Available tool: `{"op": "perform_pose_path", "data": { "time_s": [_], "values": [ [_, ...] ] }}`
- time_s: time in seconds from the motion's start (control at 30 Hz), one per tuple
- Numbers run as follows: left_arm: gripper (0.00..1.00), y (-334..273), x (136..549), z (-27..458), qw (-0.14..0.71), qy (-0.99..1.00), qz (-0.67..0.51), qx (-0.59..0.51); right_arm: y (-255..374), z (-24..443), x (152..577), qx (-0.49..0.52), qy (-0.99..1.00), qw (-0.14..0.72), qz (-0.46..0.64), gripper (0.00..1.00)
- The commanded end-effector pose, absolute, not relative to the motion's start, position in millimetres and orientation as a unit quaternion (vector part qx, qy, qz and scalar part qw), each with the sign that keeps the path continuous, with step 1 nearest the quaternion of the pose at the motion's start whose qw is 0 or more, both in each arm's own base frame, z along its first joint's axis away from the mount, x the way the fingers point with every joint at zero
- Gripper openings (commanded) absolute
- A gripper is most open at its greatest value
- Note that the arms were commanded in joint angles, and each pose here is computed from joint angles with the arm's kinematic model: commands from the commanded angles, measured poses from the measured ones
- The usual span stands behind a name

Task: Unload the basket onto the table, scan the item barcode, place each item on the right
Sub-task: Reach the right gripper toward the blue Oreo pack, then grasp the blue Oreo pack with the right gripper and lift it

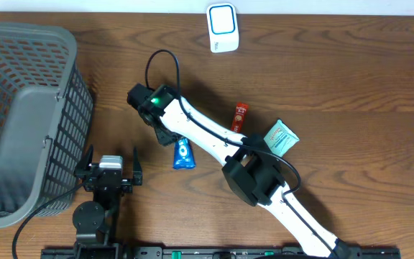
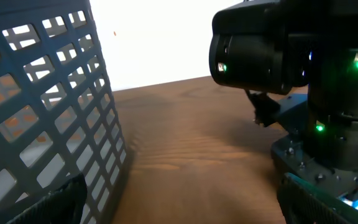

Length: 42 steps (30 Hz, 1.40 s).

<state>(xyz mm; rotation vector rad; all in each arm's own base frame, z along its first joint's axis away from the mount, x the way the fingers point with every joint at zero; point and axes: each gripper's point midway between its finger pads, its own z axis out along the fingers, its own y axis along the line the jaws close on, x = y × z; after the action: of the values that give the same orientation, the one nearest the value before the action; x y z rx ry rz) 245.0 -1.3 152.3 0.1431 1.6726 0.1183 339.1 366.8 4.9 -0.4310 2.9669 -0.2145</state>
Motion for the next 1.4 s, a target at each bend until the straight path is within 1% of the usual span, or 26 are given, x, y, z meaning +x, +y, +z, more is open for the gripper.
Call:
{"op": "perform_pose_path", "data": {
  "time_s": [0.0, 0.03, 0.07, 0.1, 0.17, 0.2, 0.23, 0.33, 0.43, 0.5, 0.57, 0.7, 0.83, 1.07, 1.17, 1.27, 1.37],
  "values": [
    [0.98, 0, 244, 137, 0.649, 0.757, 0.049, 0.058, 350, -7, 343, -0.097, 0.984, 0.087, -0.120, 0.40],
    [0.98, 0, 244, 137, 0.649, 0.757, 0.049, 0.058, 348, -6, 344, -0.091, 0.984, 0.092, -0.125, 0.31],
    [0.98, 0, 244, 137, 0.649, 0.757, 0.049, 0.058, 347, -6, 345, -0.089, 0.983, 0.095, -0.128, 0.27],
    [0.98, 0, 244, 137, 0.649, 0.757, 0.049, 0.058, 347, -5, 347, -0.089, 0.982, 0.100, -0.131, 0.20],
    [0.98, 0, 244, 137, 0.649, 0.757, 0.049, 0.058, 343, -1, 349, -0.090, 0.981, 0.103, -0.139, 0.10],
    [0.98, 0, 244, 137, 0.649, 0.757, 0.049, 0.058, 342, 0, 348, -0.090, 0.981, 0.102, -0.141, 0.04],
    [0.98, 0, 244, 137, 0.649, 0.757, 0.049, 0.058, 340, 4, 348, -0.089, 0.980, 0.099, -0.144, 0.01],
    [0.98, 0, 244, 137, 0.649, 0.757, 0.049, 0.058, 339, 17, 340, -0.108, 0.984, 0.064, -0.129, 0.01],
    [0.98, 0, 244, 137, 0.649, 0.757, 0.049, 0.058, 356, 31, 324, -0.174, 0.983, -0.003, -0.051, 0.01],
    [0.98, 0, 244, 137, 0.649, 0.757, 0.049, 0.058, 369, 43, 309, -0.208, 0.976, -0.057, 0.025, 0.01],
    [0.98, 0, 244, 137, 0.649, 0.757, 0.049, 0.058, 384, 61, 290, -0.242, 0.955, -0.118, 0.127, 0.01],
    [0.98, 0, 244, 137, 0.649, 0.757, 0.049, 0.058, 394, 97, 268, -0.271, 0.895, -0.206, 0.289, 0.01],
    [0.98, 0, 244, 137, 0.649, 0.757, 0.049, 0.058, 399, 120, 272, -0.260, 0.854, -0.226, 0.390, 0.01],
    [0.98, 0, 244, 137, 0.649, 0.757, 0.049, 0.058, 410, 159, 280, -0.212, 0.796, -0.249, 0.509, 0.01],
    [0.98, 0, 244, 137, 0.649, 0.757, 0.049, 0.058, 419, 187, 280, -0.212, 0.744, -0.249, 0.583, 0.01],
    [0.98, 0, 244, 137, 0.649, 0.757, 0.049, 0.058, 425, 214, 281, -0.188, 0.694, -0.261, 0.644, 0.01],
    [0.98, 0, 244, 137, 0.649, 0.757, 0.049, 0.058, 426, 219, 283, -0.160, 0.692, -0.284, 0.644, 0.01]
  ]
}}
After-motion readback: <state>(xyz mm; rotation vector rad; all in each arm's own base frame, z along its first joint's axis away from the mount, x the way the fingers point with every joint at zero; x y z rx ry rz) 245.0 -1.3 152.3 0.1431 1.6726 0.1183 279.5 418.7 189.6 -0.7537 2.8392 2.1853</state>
